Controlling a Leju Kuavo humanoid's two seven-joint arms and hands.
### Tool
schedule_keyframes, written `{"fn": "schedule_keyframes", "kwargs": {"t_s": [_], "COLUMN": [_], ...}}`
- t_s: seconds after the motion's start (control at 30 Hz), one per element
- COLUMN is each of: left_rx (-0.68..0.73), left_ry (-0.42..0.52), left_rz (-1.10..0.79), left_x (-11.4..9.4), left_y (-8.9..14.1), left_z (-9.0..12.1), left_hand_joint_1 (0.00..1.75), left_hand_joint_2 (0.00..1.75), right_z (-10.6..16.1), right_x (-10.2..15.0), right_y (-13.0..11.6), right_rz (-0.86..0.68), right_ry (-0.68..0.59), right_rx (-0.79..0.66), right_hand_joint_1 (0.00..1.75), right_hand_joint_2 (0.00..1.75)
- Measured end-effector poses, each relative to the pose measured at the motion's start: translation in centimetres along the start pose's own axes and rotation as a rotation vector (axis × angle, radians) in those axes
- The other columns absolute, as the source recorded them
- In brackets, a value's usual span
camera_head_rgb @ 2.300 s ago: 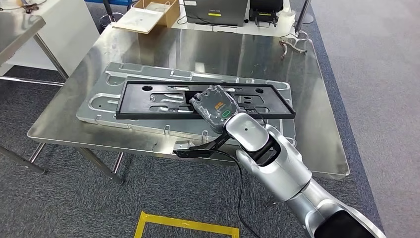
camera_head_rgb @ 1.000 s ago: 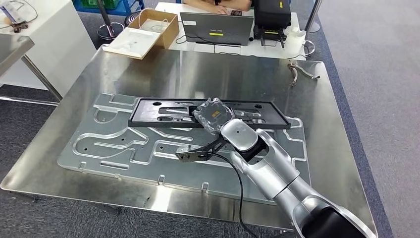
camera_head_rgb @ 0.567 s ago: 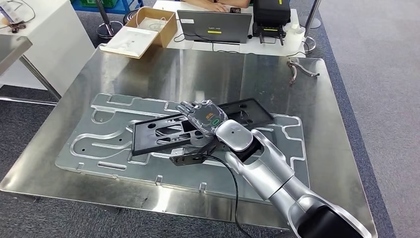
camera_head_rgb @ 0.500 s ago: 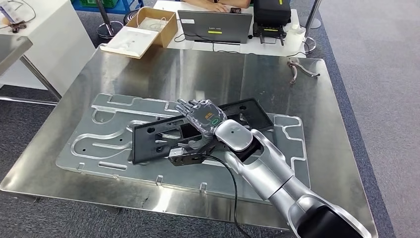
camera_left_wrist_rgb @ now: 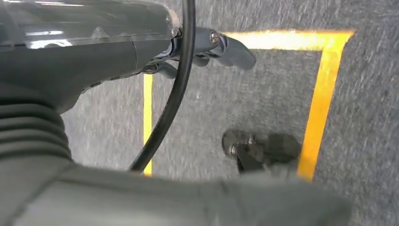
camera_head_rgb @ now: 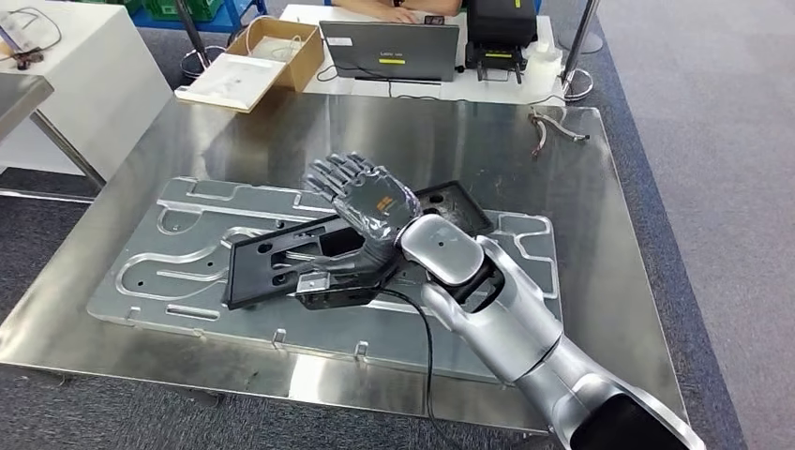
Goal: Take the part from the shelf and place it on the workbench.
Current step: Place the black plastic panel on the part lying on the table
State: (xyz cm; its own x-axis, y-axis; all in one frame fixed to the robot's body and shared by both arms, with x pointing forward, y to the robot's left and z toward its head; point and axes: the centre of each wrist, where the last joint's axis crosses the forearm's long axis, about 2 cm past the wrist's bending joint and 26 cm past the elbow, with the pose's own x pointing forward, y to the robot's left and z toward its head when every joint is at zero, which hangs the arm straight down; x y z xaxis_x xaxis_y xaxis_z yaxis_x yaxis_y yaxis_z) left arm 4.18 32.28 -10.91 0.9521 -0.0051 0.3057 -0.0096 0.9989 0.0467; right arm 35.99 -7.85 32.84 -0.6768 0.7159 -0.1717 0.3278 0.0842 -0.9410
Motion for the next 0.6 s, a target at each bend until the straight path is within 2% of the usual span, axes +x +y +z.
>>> {"fn": "schedule_keyframes", "kwargs": {"t_s": [0.17,0.6], "left_rx": [-0.009,-0.009], "left_ry": [0.002,-0.001], "left_rz": [0.003,0.004], "left_x": [-0.10,0.19], "left_y": [-0.22,-0.24], "left_z": [0.02,-0.04], "left_hand_joint_1": [0.00,0.00], "left_hand_joint_2": [0.00,0.00], "right_z": [0.01,0.23], "right_x": [0.18,-0.08], "right_y": [-0.90,-1.05], "right_rz": [0.001,0.005], "right_ry": [-0.008,0.003], "right_rx": [-0.033,-0.041], "right_hand_joint_1": [0.00,0.00], "right_hand_joint_2": [0.00,0.00]}}
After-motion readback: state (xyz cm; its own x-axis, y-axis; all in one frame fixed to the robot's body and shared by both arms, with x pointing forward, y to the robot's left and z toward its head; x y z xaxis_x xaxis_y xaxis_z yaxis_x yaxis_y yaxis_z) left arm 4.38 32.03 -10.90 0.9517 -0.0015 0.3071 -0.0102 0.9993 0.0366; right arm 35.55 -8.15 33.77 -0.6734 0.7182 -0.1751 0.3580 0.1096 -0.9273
